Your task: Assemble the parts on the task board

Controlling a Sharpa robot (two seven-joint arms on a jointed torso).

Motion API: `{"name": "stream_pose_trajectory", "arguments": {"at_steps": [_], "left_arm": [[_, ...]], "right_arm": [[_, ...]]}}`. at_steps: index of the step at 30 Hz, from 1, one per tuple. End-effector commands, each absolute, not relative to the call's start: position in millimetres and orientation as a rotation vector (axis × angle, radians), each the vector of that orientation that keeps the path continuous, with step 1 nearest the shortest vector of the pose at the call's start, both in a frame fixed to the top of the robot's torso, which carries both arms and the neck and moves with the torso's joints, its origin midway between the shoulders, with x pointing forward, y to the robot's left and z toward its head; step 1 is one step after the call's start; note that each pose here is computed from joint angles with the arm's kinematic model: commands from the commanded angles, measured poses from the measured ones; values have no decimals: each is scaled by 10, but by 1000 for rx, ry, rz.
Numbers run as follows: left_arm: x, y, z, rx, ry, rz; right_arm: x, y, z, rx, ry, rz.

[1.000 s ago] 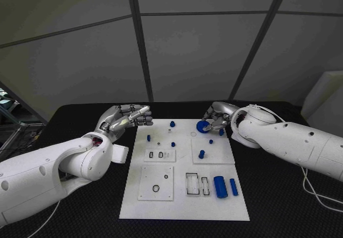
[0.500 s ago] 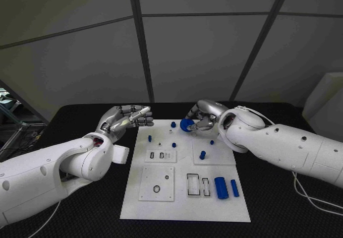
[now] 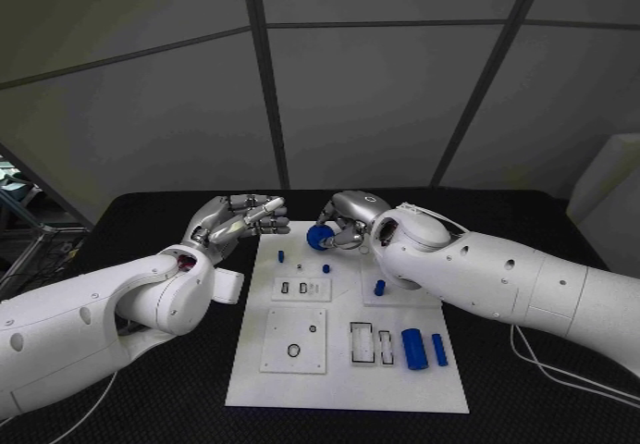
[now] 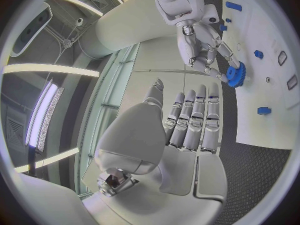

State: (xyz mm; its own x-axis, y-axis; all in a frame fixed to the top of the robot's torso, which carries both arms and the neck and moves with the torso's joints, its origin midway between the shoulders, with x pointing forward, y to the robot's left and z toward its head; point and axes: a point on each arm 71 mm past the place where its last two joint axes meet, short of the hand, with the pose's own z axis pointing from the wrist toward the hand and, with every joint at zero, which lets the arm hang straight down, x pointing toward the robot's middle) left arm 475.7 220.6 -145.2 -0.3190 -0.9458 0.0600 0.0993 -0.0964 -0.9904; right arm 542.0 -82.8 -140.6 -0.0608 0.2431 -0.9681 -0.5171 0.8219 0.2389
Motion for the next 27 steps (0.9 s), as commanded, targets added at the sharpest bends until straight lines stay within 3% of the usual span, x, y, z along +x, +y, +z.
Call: {"name": "stream_pose_trajectory", "arguments": {"at_steps": [1, 27], "left_arm": [[4758, 2187, -1437, -1000, 1316, -1570], [4760, 2181, -1438, -1000, 1317, -1570]], "right_arm": [[5439, -799, -1404, -256, 1490, 602], [5515, -763, -1528, -267, 1567, 520]]}}
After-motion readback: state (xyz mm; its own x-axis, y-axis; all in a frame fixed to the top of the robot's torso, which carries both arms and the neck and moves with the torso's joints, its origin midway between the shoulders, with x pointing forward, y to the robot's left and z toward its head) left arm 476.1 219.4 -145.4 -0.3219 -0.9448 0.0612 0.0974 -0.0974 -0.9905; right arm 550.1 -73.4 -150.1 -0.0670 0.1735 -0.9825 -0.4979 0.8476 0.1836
